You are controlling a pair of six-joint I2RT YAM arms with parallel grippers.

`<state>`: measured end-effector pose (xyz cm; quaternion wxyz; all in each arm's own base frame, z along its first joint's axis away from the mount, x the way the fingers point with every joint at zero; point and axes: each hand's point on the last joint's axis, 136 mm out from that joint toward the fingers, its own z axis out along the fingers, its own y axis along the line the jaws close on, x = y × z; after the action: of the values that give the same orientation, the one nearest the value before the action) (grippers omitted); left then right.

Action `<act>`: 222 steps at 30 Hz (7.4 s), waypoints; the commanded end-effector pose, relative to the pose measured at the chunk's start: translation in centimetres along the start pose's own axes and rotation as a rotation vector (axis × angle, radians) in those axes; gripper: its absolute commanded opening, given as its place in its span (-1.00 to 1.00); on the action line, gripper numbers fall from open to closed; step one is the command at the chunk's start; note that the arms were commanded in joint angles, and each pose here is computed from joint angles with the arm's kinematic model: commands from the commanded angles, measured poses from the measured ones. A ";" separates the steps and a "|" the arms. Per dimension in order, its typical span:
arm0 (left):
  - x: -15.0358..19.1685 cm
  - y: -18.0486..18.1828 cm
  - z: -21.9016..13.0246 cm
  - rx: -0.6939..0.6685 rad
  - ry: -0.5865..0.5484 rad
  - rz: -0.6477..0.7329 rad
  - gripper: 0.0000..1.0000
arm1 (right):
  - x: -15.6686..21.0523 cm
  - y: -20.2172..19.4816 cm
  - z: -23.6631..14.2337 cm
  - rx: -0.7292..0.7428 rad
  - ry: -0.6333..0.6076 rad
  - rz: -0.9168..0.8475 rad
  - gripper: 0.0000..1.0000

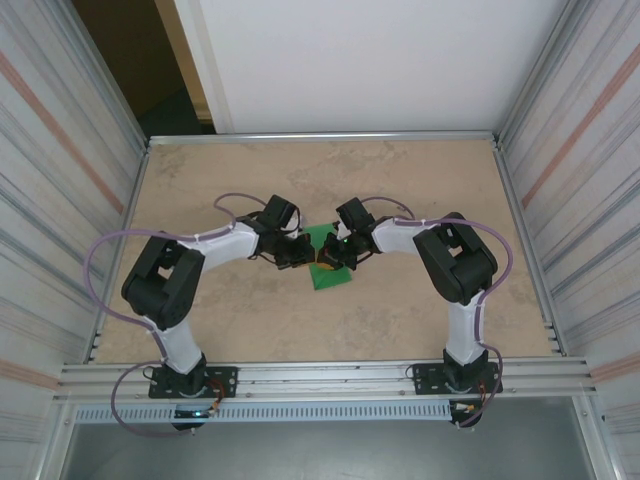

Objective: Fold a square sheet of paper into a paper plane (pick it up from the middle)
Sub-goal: Fold the triangle a second time at the center of the table.

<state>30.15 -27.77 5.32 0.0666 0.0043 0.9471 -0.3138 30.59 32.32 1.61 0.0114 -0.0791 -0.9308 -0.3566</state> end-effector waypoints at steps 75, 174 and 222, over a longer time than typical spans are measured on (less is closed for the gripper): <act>-1.8 6.9 3.3 -0.261 0.168 0.027 -1.00 | -2.1 0.4 -2.8 -0.044 -0.130 -0.157 -1.00; 1.6 -0.8 2.9 -0.017 0.100 0.062 -0.74 | -0.3 -8.2 0.5 0.148 -0.025 0.073 -1.00; 0.6 0.1 0.6 -0.087 0.041 0.099 -0.77 | -0.3 -8.5 0.7 0.152 -0.021 0.078 -1.00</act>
<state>28.89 -28.67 2.41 0.0337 0.0488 0.9606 -0.2717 33.07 30.12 1.35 -0.0484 -0.0681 -0.9214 -0.3795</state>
